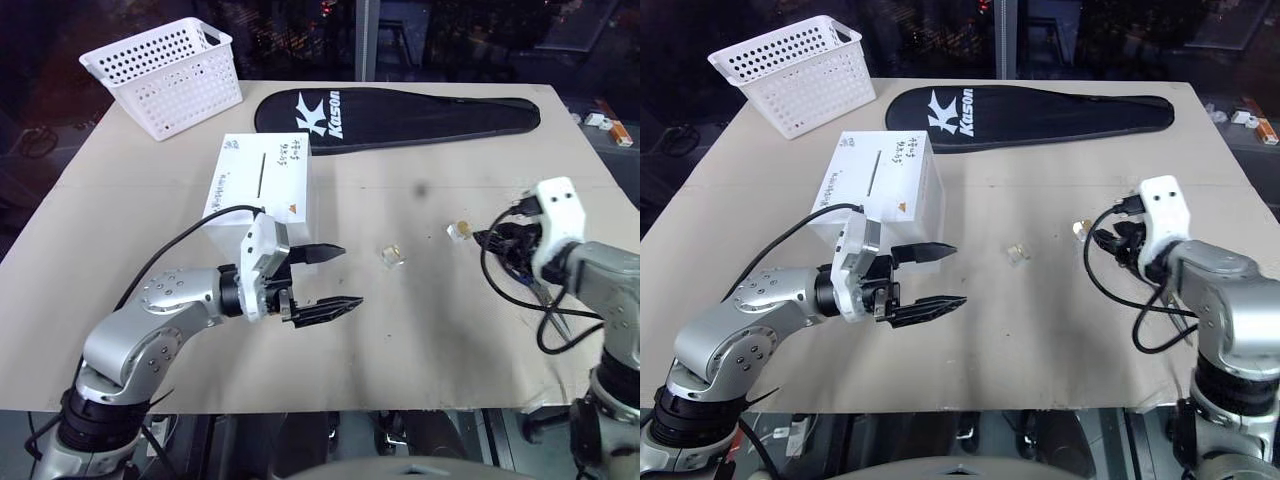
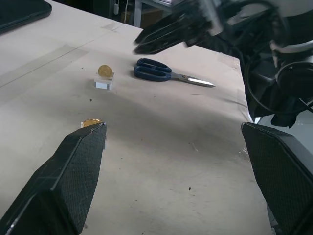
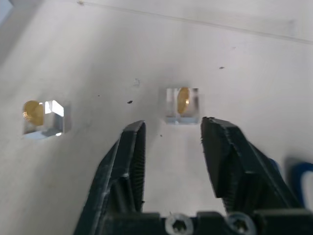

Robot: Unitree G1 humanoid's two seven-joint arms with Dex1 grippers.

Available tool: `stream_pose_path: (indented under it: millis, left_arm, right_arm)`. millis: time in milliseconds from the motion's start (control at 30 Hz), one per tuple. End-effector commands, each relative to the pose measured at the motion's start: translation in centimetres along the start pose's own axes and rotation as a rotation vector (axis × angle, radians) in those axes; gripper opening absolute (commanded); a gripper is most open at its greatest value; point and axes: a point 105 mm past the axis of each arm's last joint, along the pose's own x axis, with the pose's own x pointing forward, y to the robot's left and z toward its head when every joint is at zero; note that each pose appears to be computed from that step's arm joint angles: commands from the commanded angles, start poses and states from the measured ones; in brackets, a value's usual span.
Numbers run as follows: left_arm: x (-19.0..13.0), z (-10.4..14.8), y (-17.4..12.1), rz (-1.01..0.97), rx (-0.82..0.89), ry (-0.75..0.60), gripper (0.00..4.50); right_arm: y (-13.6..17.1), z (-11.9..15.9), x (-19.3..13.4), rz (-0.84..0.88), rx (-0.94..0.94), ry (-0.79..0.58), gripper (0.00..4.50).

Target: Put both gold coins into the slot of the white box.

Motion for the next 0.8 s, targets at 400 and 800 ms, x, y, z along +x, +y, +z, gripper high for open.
stream_pose_path:
  millis: [400,800]
  left_arm:
    - [-0.5,2.0,-0.2,0.076,0.114,-0.089,4.50]
    - [-0.2,2.8,-0.2,0.159,0.091,-0.109,4.50]
  right_arm:
    - [-0.2,1.8,2.7,0.002,-0.068,-0.043,1.66]
    - [-0.3,1.9,3.6,0.006,-0.063,-0.049,1.66]
